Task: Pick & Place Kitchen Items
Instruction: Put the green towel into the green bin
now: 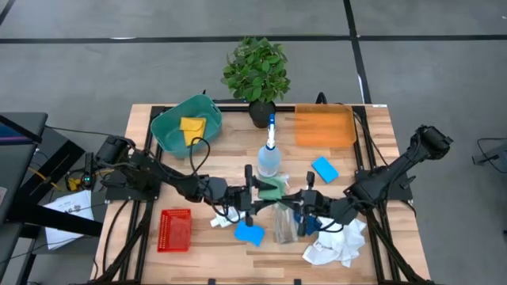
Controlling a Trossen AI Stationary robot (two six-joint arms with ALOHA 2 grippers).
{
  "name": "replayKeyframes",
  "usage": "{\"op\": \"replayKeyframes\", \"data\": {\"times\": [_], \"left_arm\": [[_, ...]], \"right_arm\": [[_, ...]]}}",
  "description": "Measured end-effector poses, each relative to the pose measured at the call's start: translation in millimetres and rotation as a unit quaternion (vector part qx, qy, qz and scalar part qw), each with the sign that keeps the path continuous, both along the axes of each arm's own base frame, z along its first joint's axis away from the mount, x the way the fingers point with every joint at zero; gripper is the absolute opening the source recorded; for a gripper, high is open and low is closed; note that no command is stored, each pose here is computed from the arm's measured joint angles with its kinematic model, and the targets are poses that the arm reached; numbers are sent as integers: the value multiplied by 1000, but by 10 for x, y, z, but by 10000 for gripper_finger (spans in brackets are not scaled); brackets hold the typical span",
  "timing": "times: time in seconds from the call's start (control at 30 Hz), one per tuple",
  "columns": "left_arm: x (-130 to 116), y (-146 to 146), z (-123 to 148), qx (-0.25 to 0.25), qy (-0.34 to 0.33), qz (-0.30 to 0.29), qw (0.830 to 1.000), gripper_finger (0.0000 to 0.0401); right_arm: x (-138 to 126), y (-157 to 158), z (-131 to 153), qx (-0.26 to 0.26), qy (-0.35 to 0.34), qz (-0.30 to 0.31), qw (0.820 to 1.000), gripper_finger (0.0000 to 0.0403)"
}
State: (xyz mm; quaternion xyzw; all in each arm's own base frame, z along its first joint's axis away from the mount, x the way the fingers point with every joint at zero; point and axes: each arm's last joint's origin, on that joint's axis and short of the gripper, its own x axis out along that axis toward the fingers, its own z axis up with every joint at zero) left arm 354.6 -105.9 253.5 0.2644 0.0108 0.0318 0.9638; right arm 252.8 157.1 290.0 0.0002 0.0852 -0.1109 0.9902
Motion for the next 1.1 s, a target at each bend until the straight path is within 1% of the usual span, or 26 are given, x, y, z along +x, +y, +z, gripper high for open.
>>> {"op": "replayKeyframes", "data": {"times": [0.1,0.2,0.3,0.43,0.47,0.6,0.73,0.83,1.03,1.1], "left_arm": [[0,0,0,0,0,0,1000,187],[0,-1,0,4,0,0,1000,159],[2,5,0,4,0,1,1000,111],[2,7,0,5,0,1,1000,24],[0,8,5,4,0,1,1000,13],[-12,11,9,8,8,1,1000,5],[-47,23,58,9,15,1,1000,4],[-96,40,87,14,35,2,999,2],[-249,92,176,20,89,7,996,2],[-304,116,208,25,103,21,994,2]], "right_arm": [[0,-1,-4,-1,2,0,1000,0],[-1,-2,-7,-4,4,0,1000,0],[-2,-3,-12,-7,6,0,1000,0],[-3,-3,-14,-9,7,0,1000,0],[-3,-4,-17,-10,9,1,1000,2],[-6,-5,-27,-18,16,2,1000,22],[-18,11,-35,-32,22,7,999,61],[-22,12,-41,-35,25,8,999,99],[-34,24,-50,-41,29,8,999,192],[-42,31,-48,-43,29,9,999,217]]}}
